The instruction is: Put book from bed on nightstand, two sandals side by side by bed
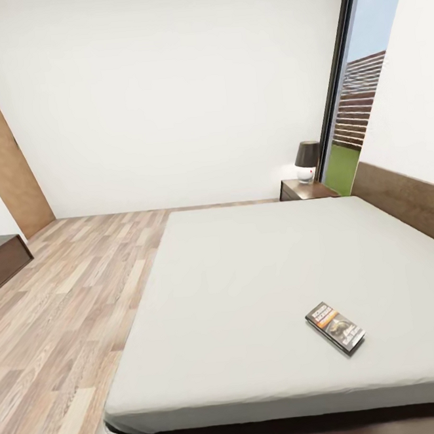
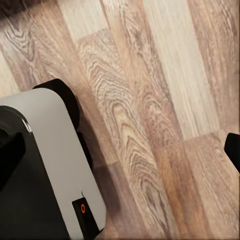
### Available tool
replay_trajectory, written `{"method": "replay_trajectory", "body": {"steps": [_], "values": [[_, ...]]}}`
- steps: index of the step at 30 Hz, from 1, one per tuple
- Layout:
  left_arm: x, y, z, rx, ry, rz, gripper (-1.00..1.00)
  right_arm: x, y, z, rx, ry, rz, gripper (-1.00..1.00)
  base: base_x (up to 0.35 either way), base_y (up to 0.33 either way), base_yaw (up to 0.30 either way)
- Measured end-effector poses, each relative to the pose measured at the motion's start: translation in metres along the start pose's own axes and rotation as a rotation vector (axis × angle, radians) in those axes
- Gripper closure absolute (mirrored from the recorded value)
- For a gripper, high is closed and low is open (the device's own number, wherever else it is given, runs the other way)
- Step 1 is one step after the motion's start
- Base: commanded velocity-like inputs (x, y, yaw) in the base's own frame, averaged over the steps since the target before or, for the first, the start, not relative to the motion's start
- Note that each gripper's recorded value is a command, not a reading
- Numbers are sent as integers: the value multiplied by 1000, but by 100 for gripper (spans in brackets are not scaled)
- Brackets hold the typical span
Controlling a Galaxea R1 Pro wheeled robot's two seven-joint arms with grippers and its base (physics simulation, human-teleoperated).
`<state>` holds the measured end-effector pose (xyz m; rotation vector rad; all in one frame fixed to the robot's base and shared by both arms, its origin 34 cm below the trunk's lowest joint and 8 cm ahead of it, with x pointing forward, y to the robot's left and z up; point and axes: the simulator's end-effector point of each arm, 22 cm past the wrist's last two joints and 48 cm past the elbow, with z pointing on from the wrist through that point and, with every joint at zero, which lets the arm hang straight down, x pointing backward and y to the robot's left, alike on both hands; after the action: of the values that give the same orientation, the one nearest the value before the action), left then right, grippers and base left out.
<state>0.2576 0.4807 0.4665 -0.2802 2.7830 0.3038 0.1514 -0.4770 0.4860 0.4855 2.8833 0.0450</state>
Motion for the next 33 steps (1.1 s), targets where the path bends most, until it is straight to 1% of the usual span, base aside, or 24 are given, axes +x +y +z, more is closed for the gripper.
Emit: {"method": "replay_trajectory", "body": {"steps": [3, 11, 16, 25, 28, 29, 33], "values": [[-4, 1, -5, 0, -10, 1, -100, 2, 2, -3, 9, 5, -1, -100, 0, 0, 0], [-7, 5, -5, -17, -21, 3, -100, 8, 5, -1, 20, 15, 4, -100, 0, 0, 0], [-8, 6, -5, -22, -24, 3, -100, 12, 12, 1, 15, 18, 8, -100, 0, 0, 0], [-13, 8, -19, -22, -26, 3, -100, 12, 15, -13, 19, 22, 13, -100, 0, 0, 0], [-15, 9, -23, -23, -26, 3, -100, 13, 8, -18, 59, 25, 14, -100, 0, 0, 0], [-16, 10, -25, -30, -26, 3, -100, 15, 0, -20, 98, 30, 15, -100, 0, 0, 0], [-15, 18, -25, -64, -25, 3, -100, 18, -12, -21, 158, 37, 15, -100, 0, 0, 0]]}}
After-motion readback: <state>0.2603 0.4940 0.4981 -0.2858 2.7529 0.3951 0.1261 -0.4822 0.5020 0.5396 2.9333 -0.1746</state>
